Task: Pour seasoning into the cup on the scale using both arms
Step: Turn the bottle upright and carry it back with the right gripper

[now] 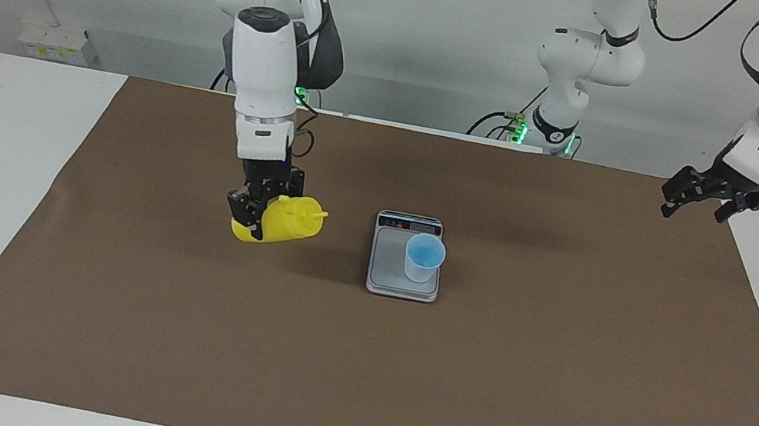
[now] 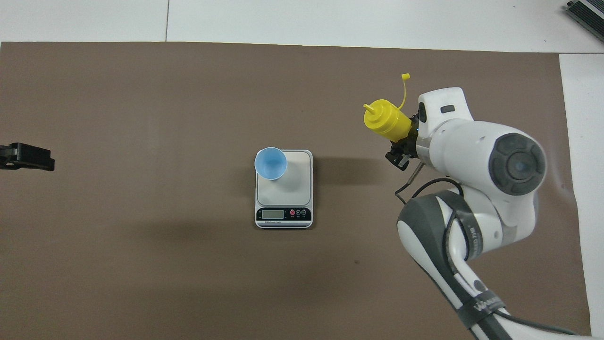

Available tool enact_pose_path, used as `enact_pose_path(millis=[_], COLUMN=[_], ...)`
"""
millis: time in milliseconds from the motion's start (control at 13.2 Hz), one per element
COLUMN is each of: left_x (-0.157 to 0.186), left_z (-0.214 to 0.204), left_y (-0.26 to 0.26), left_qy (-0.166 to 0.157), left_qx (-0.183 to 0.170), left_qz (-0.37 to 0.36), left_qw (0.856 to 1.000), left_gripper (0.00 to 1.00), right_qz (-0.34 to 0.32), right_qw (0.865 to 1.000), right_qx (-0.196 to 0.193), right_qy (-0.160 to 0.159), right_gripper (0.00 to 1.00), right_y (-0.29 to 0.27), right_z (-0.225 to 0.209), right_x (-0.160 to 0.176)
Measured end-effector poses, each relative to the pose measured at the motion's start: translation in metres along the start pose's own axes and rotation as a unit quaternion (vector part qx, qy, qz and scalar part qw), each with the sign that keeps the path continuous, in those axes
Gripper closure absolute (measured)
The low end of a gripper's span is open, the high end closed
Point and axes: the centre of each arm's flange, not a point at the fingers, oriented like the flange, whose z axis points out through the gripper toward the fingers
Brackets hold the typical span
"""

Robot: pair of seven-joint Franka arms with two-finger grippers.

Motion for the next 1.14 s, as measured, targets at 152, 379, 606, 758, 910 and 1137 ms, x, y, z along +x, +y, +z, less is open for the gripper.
enact_pose_path(millis=[152, 379, 606, 758, 910, 1137], left_x=[0.0, 0.0, 0.0, 0.0, 0.0, 0.0], left_z=[0.0, 0.0, 0.0, 0.0, 0.0, 0.0], left_y=[0.0, 0.0, 0.0, 0.0, 0.0, 0.0], left_qy=[0.0, 0.0, 0.0, 0.0, 0.0, 0.0], left_qx=[0.0, 0.0, 0.0, 0.0, 0.0, 0.0], left_qz=[0.0, 0.0, 0.0, 0.0, 0.0, 0.0], left_qw=[1.0, 1.0, 1.0, 1.0, 1.0, 1.0], left_gripper=[0.0, 0.0, 0.0, 0.0, 0.0, 0.0], right_qz=[0.013, 0.041, 0.067, 0.088, 0.106, 0.124], right_qw=[0.999, 0.991, 0.98, 0.972, 0.964, 0.954], right_qx=[0.03, 0.075, 0.103, 0.108, 0.107, 0.1], right_qy=[0.036, 0.099, 0.156, 0.188, 0.218, 0.254], right_gripper=[0.47, 0.47, 0.48, 0.48, 0.48, 0.48], right_y=[0.024, 0.048, 0.052, 0.054, 0.052, 0.038], right_z=[0.0, 0.015, 0.041, 0.054, 0.066, 0.089], right_x=[-0.024, -0.07, -0.112, -0.133, -0.156, -0.191])
